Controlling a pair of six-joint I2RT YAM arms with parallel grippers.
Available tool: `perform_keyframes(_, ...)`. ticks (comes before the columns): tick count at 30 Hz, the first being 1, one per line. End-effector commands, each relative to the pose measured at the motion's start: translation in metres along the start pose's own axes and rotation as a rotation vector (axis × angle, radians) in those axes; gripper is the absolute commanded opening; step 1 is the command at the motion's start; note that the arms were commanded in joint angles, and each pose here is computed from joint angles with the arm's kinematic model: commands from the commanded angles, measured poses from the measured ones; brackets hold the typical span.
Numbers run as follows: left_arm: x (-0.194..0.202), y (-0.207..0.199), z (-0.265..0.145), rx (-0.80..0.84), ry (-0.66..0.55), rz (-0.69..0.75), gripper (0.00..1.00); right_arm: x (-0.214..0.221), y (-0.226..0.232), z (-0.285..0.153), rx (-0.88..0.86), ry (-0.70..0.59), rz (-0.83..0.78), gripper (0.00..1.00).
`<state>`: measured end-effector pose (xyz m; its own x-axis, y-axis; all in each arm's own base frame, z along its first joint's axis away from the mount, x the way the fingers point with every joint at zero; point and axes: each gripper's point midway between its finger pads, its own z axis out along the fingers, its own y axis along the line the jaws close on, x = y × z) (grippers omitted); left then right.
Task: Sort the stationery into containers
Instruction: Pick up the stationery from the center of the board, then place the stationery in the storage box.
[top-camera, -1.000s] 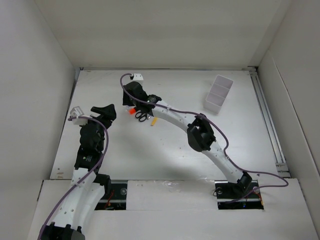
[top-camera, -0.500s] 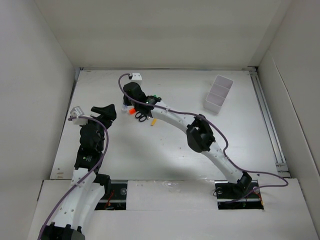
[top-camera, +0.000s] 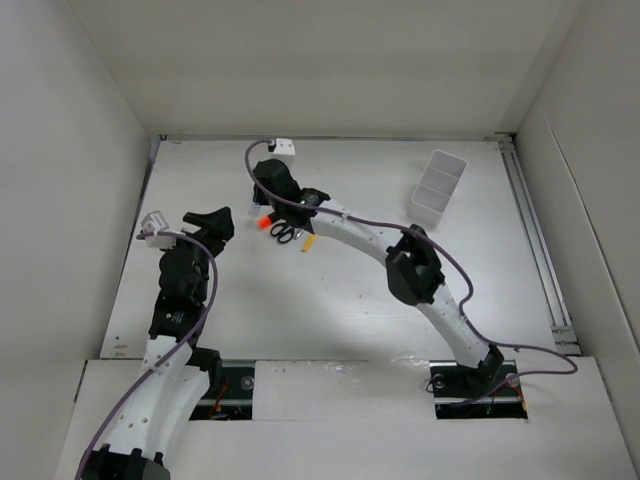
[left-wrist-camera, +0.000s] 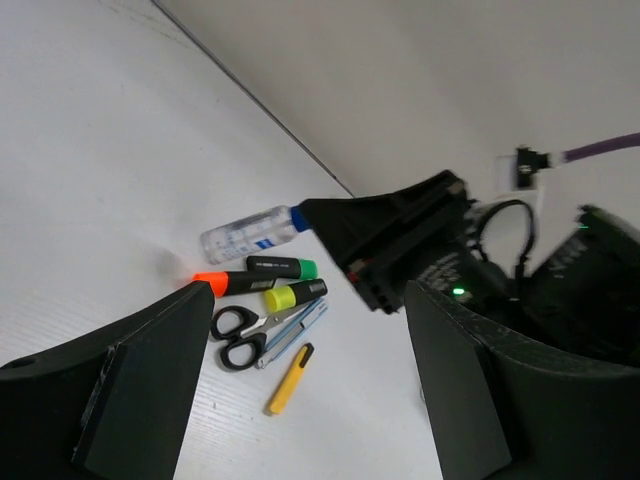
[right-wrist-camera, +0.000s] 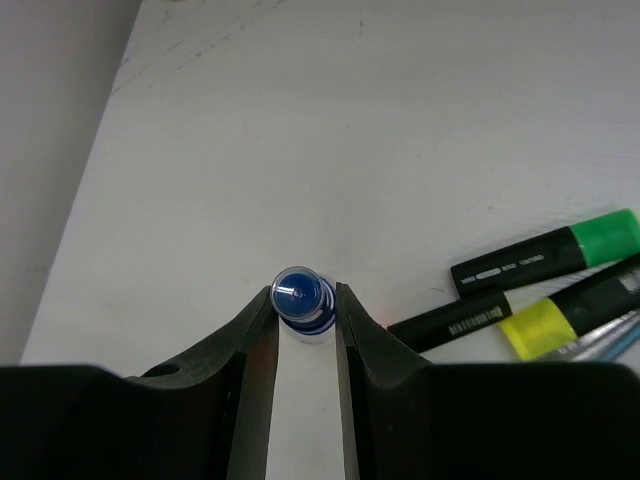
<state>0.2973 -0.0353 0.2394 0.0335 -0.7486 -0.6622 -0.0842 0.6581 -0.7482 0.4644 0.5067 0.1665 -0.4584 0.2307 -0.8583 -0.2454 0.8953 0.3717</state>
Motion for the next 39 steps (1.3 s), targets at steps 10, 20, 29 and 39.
perform_keyframes(10, 0.014, -0.024, 0.011, 0.135, 0.053, 0.065, 0.71, -0.212, -0.121, -0.122, 0.186, -0.388, 0.282, 0.00)
perform_keyframes(20, 0.066, -0.015, 0.046, 0.114, 0.277, 0.147, 0.64, -0.199, -0.319, -0.192, 0.551, -0.485, 0.463, 0.00)
perform_keyframes(29, 0.104, -0.018, 0.058, 0.115, 0.360, 0.243, 0.63, -0.188, -0.382, -0.210, 0.672, -0.499, 0.502, 0.00)
perform_keyframes(39, 0.175, -0.028, 0.070, 0.042, 0.512, 0.408, 0.54, -0.172, -0.411, -0.217, 0.762, -0.488, 0.495, 0.00)
